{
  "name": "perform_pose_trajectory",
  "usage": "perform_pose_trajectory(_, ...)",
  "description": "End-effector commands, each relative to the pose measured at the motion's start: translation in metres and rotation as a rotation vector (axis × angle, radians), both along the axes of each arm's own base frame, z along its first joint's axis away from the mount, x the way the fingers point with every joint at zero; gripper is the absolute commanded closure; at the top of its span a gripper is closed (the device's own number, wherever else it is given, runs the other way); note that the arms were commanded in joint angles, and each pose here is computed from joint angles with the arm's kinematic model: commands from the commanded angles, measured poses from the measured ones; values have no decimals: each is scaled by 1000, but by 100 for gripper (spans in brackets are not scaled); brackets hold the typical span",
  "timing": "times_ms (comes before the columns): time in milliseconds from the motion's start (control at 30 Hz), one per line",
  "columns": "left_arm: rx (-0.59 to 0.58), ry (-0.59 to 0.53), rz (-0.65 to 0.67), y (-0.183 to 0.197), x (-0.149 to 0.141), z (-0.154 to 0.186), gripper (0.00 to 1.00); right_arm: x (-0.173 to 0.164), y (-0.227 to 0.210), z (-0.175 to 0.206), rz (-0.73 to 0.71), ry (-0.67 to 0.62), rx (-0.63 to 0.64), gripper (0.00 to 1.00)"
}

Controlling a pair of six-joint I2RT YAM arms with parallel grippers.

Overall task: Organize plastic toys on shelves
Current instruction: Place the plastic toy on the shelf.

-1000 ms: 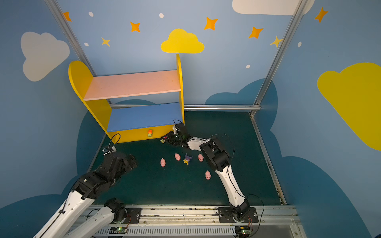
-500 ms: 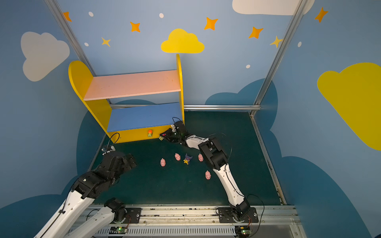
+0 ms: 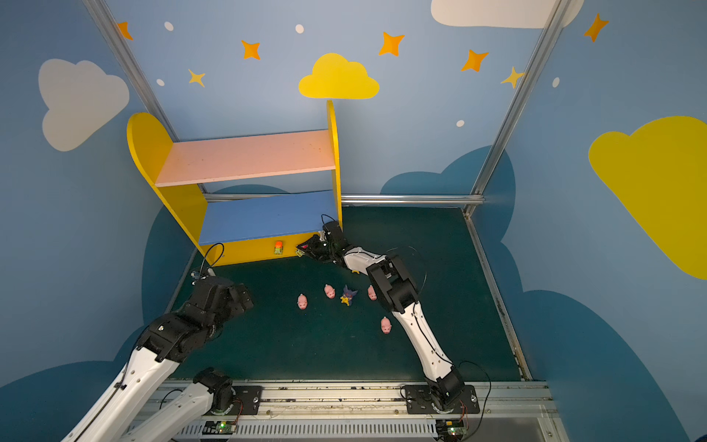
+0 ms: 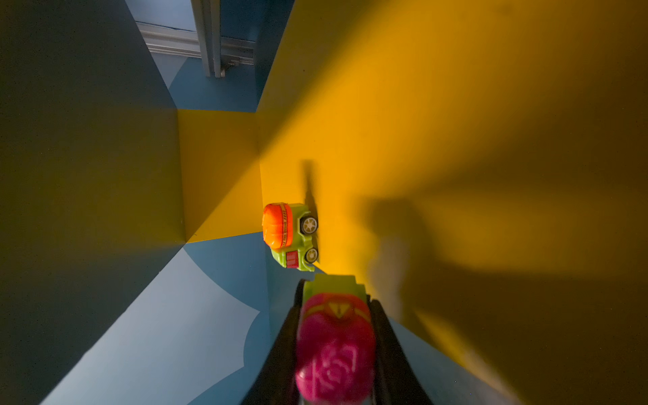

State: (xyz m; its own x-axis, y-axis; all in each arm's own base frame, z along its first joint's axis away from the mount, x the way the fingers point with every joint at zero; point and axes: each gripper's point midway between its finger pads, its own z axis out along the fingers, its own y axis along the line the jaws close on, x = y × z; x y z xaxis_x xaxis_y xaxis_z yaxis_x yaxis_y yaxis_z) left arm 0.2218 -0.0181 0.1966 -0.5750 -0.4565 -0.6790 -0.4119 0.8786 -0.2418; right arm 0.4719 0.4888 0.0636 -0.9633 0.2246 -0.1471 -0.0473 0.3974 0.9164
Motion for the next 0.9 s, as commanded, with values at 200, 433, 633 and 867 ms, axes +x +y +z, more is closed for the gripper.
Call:
perform_pose_trajectory(200, -23, -16, -11, -2, 7, 6, 0, 8, 5, -12, 17, 6, -19, 75)
perform_pose_trajectory(433, -44, -10, -27, -6, 12, 3, 0, 10, 6, -11, 20, 1, -24, 72)
perform_pose_trajectory(633, -51, -9, -25, -6, 14, 1, 0, 13, 6, -13, 16, 0, -34, 72)
perform_pose_trajectory(867, -52, -10, -16, -2, 12, 1, 0, 20, 8, -15, 12, -5, -41, 73)
